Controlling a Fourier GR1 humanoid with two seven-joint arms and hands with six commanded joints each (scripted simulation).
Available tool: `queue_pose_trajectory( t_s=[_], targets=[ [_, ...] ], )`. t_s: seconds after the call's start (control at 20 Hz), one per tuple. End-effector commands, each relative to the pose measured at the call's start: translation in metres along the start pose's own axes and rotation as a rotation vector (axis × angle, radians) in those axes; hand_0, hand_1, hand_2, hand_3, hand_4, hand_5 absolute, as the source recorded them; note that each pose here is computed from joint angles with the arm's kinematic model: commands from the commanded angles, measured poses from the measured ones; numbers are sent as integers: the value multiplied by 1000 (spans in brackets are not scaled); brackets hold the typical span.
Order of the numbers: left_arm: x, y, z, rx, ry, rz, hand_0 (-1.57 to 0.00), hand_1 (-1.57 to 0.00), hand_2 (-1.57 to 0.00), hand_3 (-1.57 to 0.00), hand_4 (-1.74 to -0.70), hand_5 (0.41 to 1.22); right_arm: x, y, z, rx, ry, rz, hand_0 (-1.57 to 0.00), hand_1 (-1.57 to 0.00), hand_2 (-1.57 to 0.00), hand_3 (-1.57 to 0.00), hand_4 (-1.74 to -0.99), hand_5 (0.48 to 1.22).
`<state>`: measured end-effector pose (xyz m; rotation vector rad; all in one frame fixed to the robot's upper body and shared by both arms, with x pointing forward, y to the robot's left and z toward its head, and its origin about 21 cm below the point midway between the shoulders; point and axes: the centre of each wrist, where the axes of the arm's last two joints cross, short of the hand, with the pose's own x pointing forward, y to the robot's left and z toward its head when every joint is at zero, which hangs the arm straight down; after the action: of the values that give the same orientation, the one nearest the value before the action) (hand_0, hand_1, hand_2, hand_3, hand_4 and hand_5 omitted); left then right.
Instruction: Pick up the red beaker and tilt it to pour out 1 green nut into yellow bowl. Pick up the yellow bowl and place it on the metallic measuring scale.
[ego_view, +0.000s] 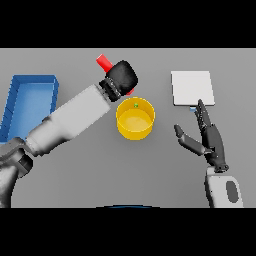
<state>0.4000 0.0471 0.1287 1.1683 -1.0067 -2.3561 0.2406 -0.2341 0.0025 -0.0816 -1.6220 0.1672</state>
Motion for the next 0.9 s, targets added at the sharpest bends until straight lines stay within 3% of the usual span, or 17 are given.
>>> queue_pose_trajectory(
  t_s=[0.0, 0.45, 0.85],
  targets=[
    [4, 0, -1, 10, -9, -39, -1571, -1571, -1571, -1509, -1735, 1221, -1, 2, 0, 5, -3, -5, 1, 1, 1, 1, -1297, 602],
    [28, 17, -10, -56, -36, -320, -1571, -1571, -1571, -1563, -1740, 1221, 5, 2, 0, -4, -5, 14, 1, 1, 1, 1, -1280, 601],
    [24, 26, -14, -91, -3, -454, -1571, -1571, -1571, -1570, -1741, 1221, 6, 2, -2, -19, -5, 39, 1, 1, 1, 1, -1245, 585]
  ],
)
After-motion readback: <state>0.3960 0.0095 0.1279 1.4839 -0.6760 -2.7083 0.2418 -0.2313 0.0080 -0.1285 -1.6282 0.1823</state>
